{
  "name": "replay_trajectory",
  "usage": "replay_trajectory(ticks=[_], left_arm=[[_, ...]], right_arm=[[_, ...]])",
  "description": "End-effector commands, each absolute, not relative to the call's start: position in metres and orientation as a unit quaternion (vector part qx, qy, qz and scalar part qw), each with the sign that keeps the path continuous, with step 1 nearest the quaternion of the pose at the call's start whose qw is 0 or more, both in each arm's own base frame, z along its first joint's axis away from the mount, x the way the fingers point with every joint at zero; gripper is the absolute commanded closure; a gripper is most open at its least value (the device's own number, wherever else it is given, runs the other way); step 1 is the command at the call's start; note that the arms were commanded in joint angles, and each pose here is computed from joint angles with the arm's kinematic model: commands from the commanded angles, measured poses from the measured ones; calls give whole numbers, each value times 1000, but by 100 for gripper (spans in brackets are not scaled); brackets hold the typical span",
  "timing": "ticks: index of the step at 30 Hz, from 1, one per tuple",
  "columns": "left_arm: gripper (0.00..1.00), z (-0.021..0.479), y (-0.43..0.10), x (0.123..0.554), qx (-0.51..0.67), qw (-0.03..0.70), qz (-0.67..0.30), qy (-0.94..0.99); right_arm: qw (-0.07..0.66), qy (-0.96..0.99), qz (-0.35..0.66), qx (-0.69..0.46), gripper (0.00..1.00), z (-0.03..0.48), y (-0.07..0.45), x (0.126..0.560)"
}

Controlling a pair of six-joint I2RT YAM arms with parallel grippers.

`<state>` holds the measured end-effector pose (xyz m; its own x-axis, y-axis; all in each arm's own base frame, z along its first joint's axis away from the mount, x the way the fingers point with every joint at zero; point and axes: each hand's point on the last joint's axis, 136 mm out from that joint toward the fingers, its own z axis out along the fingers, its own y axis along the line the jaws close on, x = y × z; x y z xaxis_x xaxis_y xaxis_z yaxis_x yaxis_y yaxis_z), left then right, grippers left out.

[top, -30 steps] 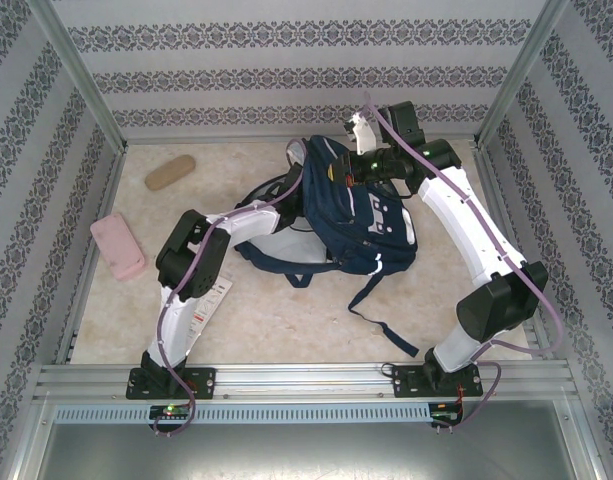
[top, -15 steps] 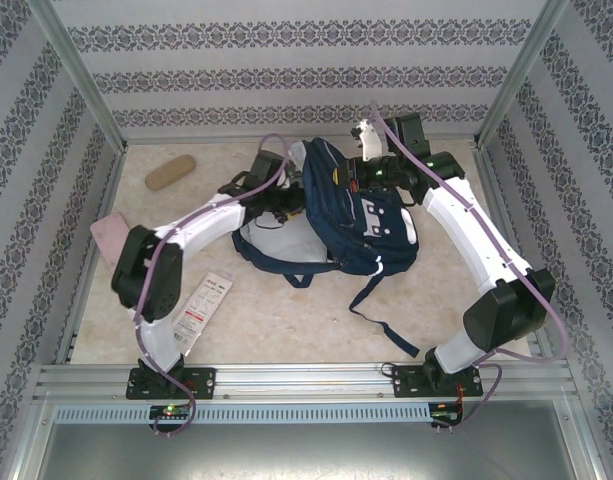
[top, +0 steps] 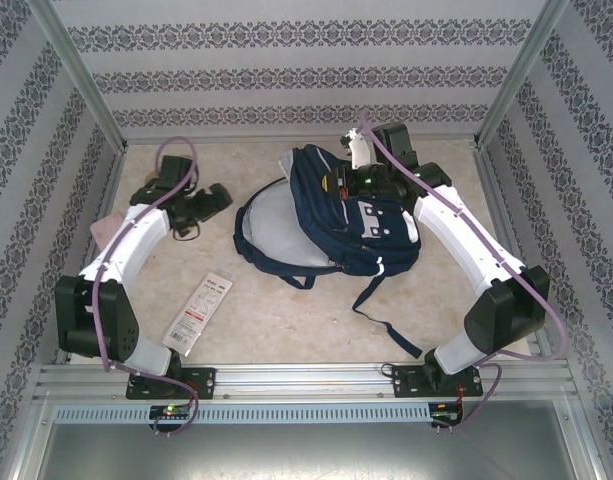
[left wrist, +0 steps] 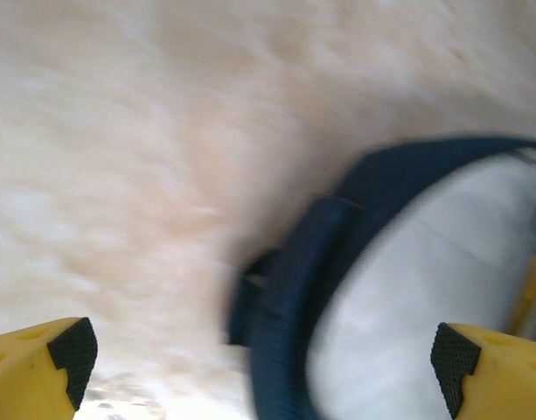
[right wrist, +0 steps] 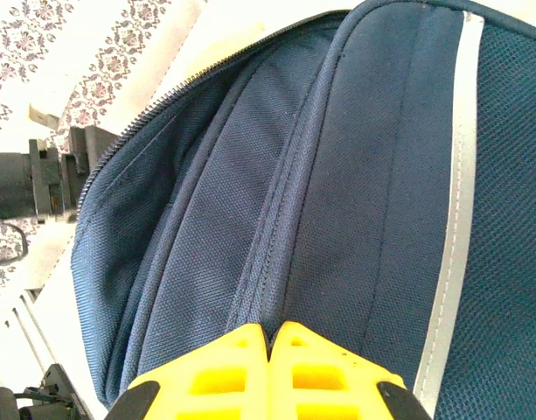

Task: Pack the student bag
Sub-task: Move the loose stationery to the middle-left of the table.

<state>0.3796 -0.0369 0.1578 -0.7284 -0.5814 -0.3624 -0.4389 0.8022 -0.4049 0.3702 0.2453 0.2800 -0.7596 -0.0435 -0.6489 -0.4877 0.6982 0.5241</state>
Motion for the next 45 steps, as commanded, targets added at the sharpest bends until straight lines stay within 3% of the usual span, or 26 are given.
replay_trajectory(ticks=[1, 10, 17, 30, 40, 45], left_arm=[[0, 140, 26, 347, -316, 200, -56, 926], [0, 107, 128, 321, -403, 150, 41, 902], [0, 83, 174, 308, -444, 127, 54, 885], [0, 47, 193, 306, -442, 89, 69, 890], [1, 64, 201, 301, -451, 109, 91, 881], [1, 49, 203, 297, -459, 90, 84, 880]], right_arm=[[349, 843, 375, -167, 100, 302, 258, 376], [347, 835, 391, -172, 100, 304, 269, 372], [345, 835, 392, -171, 100, 303, 269, 371], [336, 839, 394, -166, 100, 298, 270, 373], [330, 842, 394, -163, 100, 293, 271, 375], [329, 842, 395, -163, 100, 292, 272, 374]])
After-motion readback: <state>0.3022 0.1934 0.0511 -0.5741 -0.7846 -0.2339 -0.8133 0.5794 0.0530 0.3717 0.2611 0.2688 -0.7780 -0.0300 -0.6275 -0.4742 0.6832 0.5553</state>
